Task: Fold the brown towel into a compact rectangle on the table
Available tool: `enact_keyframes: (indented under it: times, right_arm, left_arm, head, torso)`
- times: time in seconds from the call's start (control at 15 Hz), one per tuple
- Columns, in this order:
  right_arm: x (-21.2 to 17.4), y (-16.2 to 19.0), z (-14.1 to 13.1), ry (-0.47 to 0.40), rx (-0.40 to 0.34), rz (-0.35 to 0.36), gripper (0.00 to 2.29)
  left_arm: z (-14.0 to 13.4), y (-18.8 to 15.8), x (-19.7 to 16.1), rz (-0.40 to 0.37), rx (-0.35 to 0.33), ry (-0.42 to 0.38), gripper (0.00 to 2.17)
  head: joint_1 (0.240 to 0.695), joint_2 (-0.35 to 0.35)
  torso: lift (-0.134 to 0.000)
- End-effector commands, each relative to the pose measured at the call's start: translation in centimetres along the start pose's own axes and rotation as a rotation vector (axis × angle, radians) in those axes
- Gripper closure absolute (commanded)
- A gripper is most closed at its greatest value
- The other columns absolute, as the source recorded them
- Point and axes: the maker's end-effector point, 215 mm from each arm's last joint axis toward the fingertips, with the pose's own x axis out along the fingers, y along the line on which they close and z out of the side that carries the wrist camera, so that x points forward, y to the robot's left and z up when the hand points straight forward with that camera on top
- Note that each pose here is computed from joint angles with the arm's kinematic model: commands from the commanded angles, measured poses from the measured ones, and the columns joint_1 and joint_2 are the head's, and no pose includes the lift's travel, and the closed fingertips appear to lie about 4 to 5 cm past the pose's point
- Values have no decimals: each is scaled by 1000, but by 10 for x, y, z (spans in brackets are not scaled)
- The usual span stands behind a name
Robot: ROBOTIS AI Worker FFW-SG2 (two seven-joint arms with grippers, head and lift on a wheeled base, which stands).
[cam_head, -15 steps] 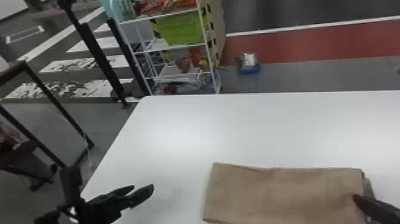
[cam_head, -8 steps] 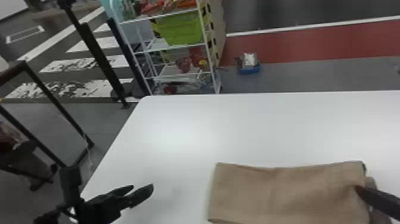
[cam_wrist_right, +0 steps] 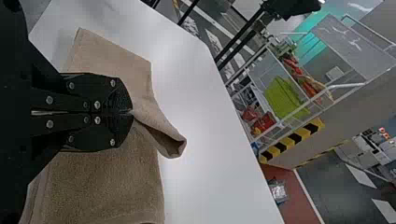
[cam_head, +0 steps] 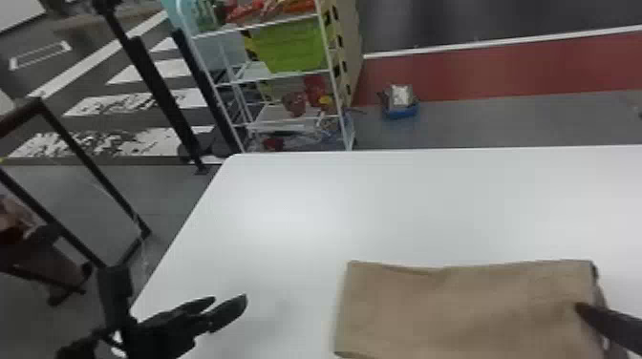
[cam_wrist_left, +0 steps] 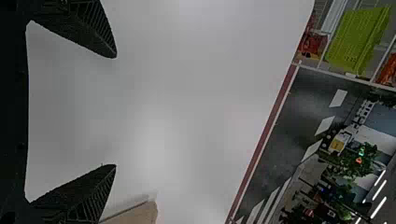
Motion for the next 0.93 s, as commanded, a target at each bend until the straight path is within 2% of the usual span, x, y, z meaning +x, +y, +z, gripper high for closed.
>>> enact_keyframes:
  times: [0.0, 0.13, 0.4, 0.67, 0.8, 0.87]
  right_arm:
    - [2, -16, 8, -40, 11, -22, 1480]
    - [-3, -24, 15, -54, 11, -34, 1480]
    - [-7, -35, 9, -42, 32, -46, 1480]
    - [6, -71, 3, -13, 46, -111, 1480]
    - [12, -60, 1, 6, 51, -69, 1480]
    - [13, -61, 1, 13, 45, -84, 1480]
  left_arm:
    - [-4, -1, 3, 0, -1, 9, 36]
    - [-3, -1, 4, 2, 1, 10, 36]
    - [-3, 0, 3, 5, 1, 10, 36]
    - [-6, 0, 4, 8, 4, 18, 36]
    - [-7, 1, 4, 14, 6, 20, 36]
    - [-6, -1, 4, 11, 7, 20, 36]
  head:
    - [695, 350]
    - [695, 350]
    - [695, 350]
    - [695, 339]
    - [695, 319]
    - [695, 318]
  torso:
    - [-124]
    - [-124]
    - [-124]
    - [-124]
    - [-124]
    - [-124]
